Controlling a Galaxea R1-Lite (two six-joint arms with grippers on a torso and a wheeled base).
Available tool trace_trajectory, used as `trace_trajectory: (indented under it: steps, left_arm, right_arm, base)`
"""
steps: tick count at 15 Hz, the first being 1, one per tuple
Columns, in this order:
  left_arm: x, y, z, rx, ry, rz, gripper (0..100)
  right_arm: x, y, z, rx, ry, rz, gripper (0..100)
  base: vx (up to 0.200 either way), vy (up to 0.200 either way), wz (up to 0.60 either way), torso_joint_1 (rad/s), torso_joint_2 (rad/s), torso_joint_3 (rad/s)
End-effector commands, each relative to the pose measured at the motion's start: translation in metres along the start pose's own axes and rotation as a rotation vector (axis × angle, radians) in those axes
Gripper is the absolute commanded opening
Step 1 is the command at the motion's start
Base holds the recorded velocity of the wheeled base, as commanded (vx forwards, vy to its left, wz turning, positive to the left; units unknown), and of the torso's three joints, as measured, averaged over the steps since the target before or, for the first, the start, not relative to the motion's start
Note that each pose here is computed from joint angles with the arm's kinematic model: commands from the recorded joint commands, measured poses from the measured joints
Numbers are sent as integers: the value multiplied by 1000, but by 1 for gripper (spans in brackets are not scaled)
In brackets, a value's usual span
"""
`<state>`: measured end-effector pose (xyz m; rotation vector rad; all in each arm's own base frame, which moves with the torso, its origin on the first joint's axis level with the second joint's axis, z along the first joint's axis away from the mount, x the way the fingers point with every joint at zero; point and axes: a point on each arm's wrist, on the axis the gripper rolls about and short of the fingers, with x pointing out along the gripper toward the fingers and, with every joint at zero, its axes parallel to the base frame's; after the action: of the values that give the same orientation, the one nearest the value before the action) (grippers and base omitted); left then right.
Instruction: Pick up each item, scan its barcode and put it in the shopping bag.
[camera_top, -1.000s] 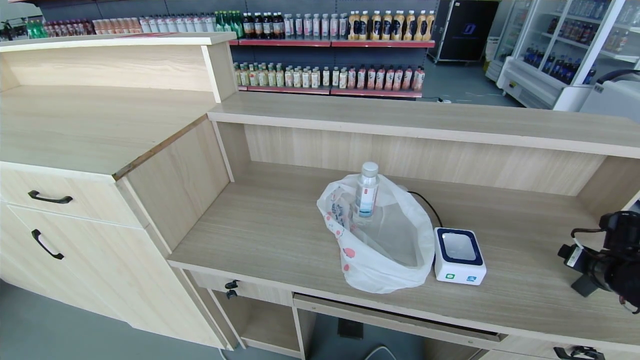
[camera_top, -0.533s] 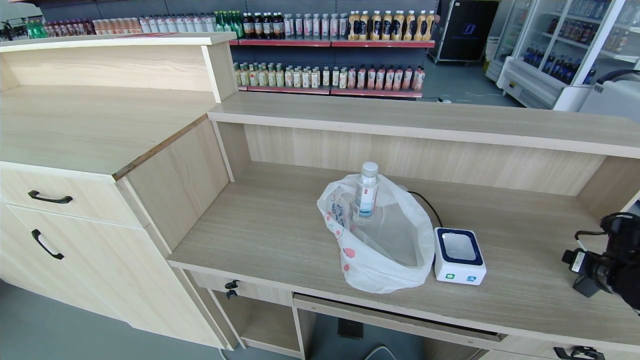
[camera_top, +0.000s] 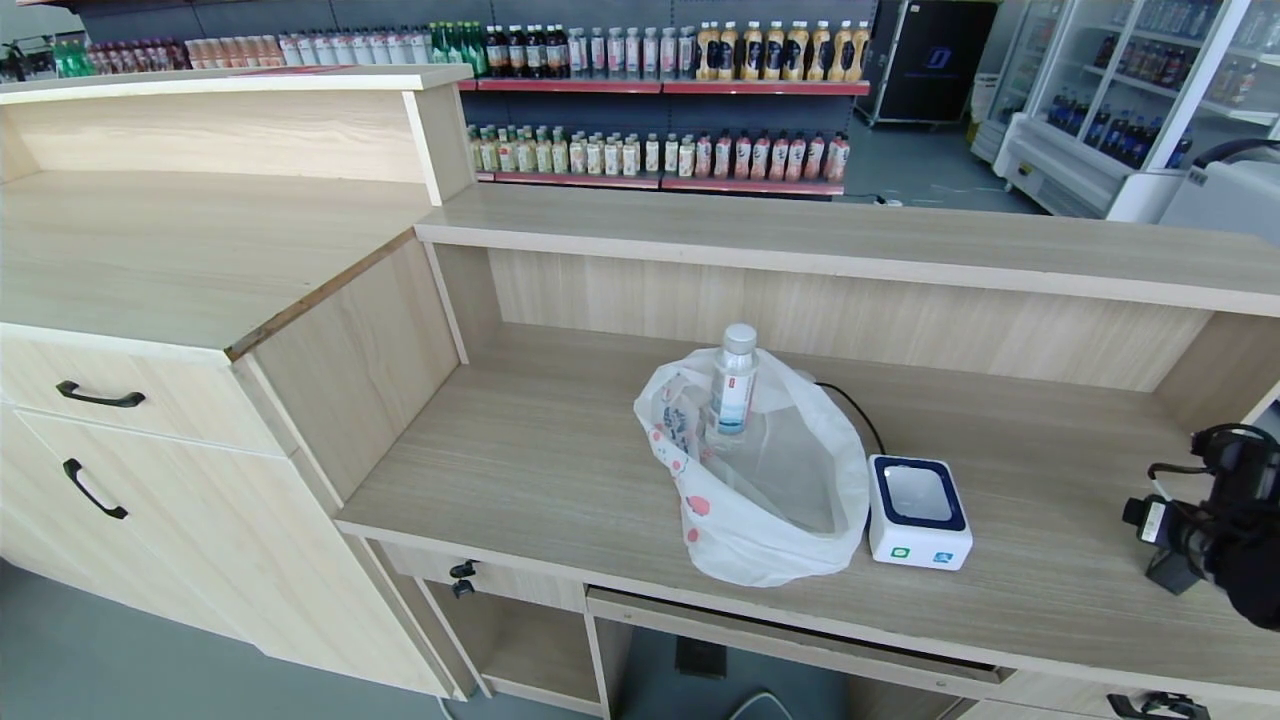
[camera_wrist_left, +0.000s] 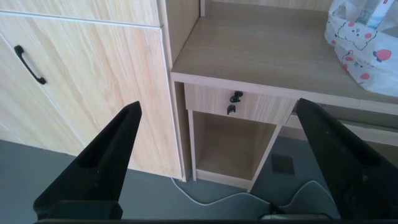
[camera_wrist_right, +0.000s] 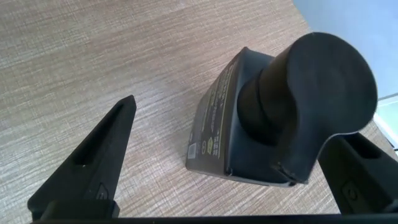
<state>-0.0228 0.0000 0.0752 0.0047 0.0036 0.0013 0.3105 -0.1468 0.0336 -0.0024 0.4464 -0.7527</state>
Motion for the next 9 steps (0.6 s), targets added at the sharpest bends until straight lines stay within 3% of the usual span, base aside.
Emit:
trace_trajectory:
  steps: [1,2,3,9]
  left_arm:
    - [0,0,0,0,-1,0,100]
    - [0,0,0,0,-1,0,100]
    - [0,0,0,0,-1,2,100]
    - [0,0,0,0,-1,0,100]
  right_arm:
    - [6,2,-9,-23,15,-1,100]
    - [8,3,-10,-28,5,-1,100]
    - [10,4,-12,-29,-6,-1,0]
    - [12,4,-9,-71,-58,-5,0]
  base:
    - [0,0,0,0,0,0]
    - [0,0,0,0,0,0]
    - [0,0,0,0,0,0]
    - [0,0,0,0,0,0]
